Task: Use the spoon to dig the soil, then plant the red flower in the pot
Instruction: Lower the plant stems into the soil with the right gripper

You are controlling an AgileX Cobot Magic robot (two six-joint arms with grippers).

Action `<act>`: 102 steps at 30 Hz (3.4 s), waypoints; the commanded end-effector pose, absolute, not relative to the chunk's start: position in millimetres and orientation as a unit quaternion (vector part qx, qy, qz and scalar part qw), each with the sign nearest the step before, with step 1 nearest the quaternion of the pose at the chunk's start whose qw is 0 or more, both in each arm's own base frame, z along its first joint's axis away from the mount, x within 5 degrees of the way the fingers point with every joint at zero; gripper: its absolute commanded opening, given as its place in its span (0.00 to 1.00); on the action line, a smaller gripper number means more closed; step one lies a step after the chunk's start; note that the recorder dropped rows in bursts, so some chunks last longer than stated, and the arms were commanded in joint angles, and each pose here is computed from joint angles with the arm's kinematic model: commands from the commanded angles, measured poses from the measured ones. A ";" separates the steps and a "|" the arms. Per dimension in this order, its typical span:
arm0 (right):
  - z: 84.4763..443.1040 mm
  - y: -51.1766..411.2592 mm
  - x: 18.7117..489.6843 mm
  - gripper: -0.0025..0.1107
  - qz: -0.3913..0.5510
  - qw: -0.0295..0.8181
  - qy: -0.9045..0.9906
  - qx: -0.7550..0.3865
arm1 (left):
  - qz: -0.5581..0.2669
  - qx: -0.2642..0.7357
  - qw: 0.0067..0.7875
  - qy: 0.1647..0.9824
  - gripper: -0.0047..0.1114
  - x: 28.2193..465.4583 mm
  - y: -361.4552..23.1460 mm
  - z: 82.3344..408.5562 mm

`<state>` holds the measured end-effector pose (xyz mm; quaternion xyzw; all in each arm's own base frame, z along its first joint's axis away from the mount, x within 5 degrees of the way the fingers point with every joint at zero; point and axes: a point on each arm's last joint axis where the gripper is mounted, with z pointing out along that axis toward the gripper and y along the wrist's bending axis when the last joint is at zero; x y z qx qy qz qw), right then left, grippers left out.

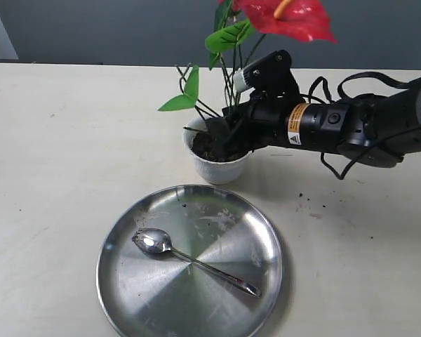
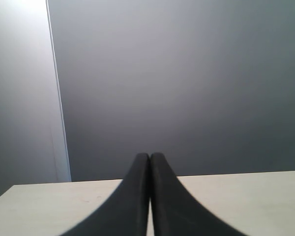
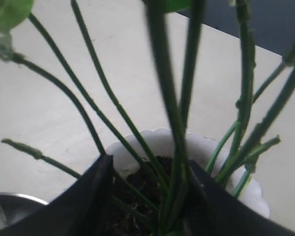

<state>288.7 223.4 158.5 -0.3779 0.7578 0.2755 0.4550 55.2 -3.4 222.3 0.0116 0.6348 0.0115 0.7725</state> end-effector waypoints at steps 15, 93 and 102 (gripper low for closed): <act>154.5 213.9 284.5 0.52 0.234 0.404 0.798 -0.381 | 0.004 0.010 0.775 0.631 0.04 54.7 -3.9 223.7; 204.9 199.8 272.9 0.59 0.198 0.424 0.795 -0.386 | 0.004 0.010 0.775 0.631 0.04 54.7 -3.9 223.7; 222.0 194.2 270.6 0.59 0.188 0.445 0.794 -0.368 | 0.004 0.010 0.775 0.631 0.04 54.7 -3.9 223.7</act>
